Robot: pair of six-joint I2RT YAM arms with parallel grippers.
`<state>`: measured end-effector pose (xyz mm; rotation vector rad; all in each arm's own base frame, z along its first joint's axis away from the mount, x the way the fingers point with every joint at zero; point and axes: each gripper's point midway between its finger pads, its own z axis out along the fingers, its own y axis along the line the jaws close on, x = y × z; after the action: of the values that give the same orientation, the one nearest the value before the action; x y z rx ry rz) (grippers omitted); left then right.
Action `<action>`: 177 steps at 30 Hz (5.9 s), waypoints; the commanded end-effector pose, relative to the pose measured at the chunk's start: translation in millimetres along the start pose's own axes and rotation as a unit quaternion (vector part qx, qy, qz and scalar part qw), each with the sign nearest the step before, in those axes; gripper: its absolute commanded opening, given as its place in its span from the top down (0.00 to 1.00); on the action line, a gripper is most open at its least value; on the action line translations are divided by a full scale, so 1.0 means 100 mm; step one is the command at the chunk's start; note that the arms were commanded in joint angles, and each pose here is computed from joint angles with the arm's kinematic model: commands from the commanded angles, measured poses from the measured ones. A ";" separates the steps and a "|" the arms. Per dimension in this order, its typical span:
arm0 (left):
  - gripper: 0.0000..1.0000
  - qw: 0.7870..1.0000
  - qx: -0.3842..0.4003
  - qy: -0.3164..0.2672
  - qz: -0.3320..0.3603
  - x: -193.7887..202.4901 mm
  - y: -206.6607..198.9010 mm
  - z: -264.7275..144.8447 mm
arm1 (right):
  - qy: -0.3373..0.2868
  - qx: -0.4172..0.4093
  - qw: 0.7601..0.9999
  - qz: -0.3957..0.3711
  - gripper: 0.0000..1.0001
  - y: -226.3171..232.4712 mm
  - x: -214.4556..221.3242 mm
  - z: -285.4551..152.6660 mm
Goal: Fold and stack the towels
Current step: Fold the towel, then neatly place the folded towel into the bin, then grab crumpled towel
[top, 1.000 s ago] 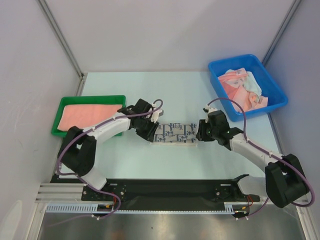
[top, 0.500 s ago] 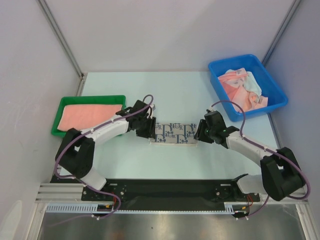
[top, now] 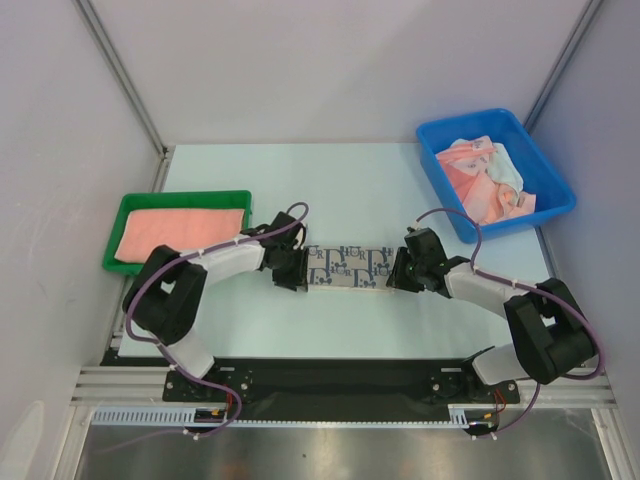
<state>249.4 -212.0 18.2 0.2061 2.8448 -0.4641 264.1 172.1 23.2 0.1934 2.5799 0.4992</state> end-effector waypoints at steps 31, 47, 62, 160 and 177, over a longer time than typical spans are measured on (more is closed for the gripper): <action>1.00 0.994 -0.002 -0.052 -0.099 -0.06 0.15 0.04 | -0.012 0.017 1.000 -0.022 1.00 -0.20 0.13 0.03; 0.49 0.994 -0.018 -0.090 -0.057 -0.44 0.03 -0.52 | -0.014 0.032 0.999 -0.034 0.61 0.00 -0.18 -0.29; 0.43 0.998 0.005 -0.049 -0.041 -0.58 0.06 0.03 | 0.003 -0.019 0.998 -0.059 0.80 0.26 -0.41 0.13; 0.01 0.954 -0.115 -0.266 -0.074 -2.29 1.43 -1.89 | -0.272 0.181 0.945 0.003 0.00 -0.18 -3.24 -0.91; 0.00 0.968 0.082 -0.227 0.065 -1.89 -0.19 -1.51 | -0.210 0.169 0.953 0.142 0.28 -2.03 -4.00 0.03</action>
<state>391.9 -187.5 216.2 0.2652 2.3361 -0.5394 583.7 -132.2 109.3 0.7837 2.2207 -0.0454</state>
